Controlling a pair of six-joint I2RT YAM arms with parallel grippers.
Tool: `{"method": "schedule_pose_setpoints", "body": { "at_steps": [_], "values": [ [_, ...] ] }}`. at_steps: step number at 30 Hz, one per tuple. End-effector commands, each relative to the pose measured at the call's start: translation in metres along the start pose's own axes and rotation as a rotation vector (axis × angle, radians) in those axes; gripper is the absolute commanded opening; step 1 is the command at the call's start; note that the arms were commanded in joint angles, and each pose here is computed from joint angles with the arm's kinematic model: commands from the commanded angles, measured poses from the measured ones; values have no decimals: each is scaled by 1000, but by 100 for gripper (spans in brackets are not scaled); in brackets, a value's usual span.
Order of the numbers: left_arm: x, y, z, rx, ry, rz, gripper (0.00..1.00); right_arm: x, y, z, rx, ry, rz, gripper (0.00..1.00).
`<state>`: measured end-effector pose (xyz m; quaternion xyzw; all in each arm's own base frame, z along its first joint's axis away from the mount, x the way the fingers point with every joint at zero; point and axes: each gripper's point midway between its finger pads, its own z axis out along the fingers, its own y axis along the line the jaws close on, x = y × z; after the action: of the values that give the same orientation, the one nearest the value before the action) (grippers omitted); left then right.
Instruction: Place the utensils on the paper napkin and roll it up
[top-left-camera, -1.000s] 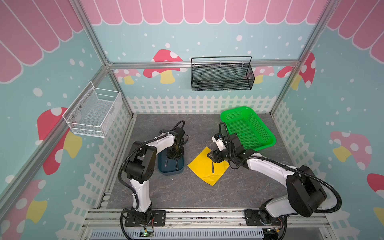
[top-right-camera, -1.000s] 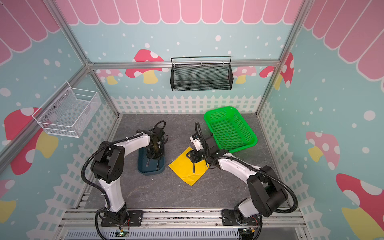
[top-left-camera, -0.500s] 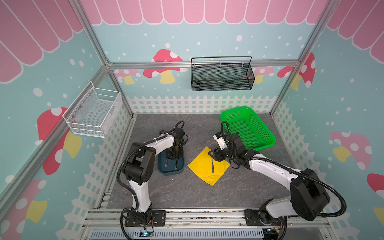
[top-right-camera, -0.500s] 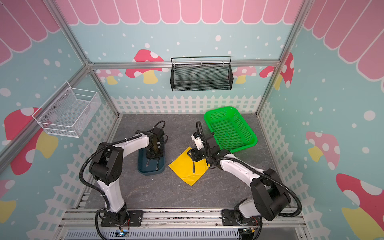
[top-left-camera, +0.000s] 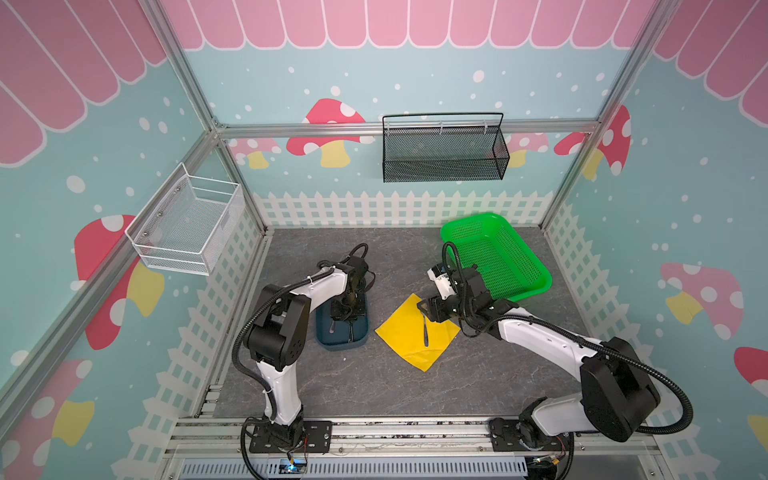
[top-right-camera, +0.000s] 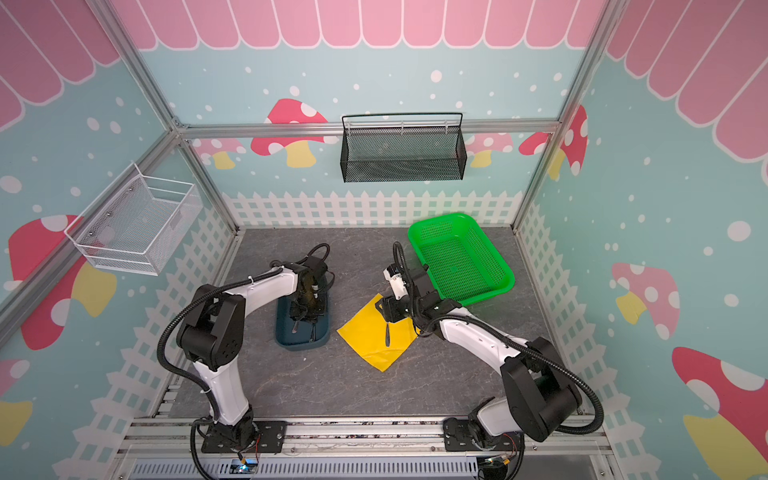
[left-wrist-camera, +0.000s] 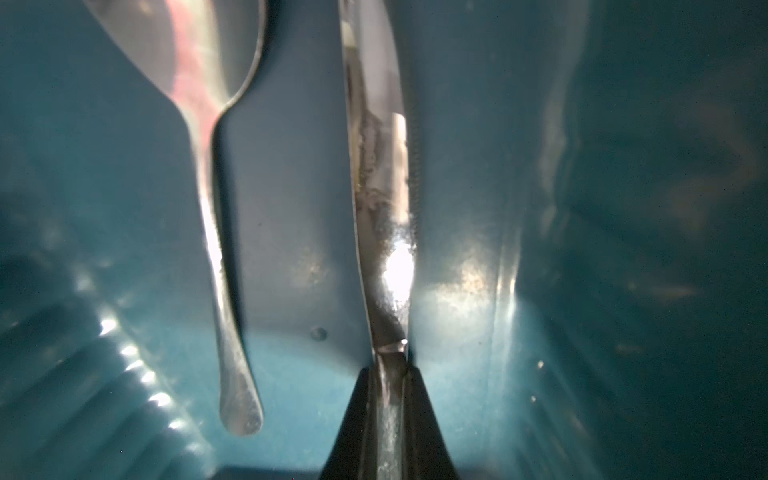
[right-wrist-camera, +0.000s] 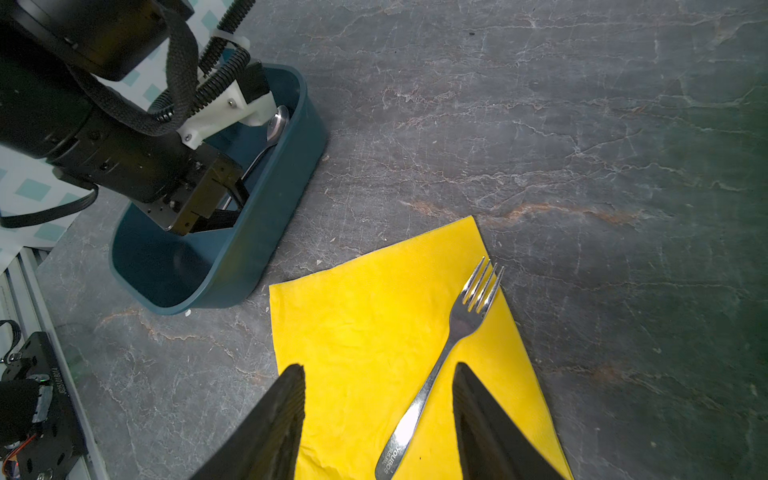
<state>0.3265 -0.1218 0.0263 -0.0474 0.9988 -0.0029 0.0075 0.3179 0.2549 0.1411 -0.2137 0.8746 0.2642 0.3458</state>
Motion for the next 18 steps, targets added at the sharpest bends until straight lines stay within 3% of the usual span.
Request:
{"method": "schedule_pose_setpoints", "body": {
  "at_steps": [1, 9, 11, 18],
  "values": [
    [-10, -3, -28, 25, -62, 16, 9, 2, 2, -3, 3, -7, -3, 59],
    [-10, 2, -30, -1, -62, 20, 10, 0, 2, -5, 6, -15, -2, 59],
    [-11, 5, -30, -15, -69, 11, 18, 1, 2, -6, 6, -16, -3, 59],
    [-8, -10, -16, 60, -47, 15, 29, 0, 2, -5, 6, -16, -2, 59]
  ]
}}
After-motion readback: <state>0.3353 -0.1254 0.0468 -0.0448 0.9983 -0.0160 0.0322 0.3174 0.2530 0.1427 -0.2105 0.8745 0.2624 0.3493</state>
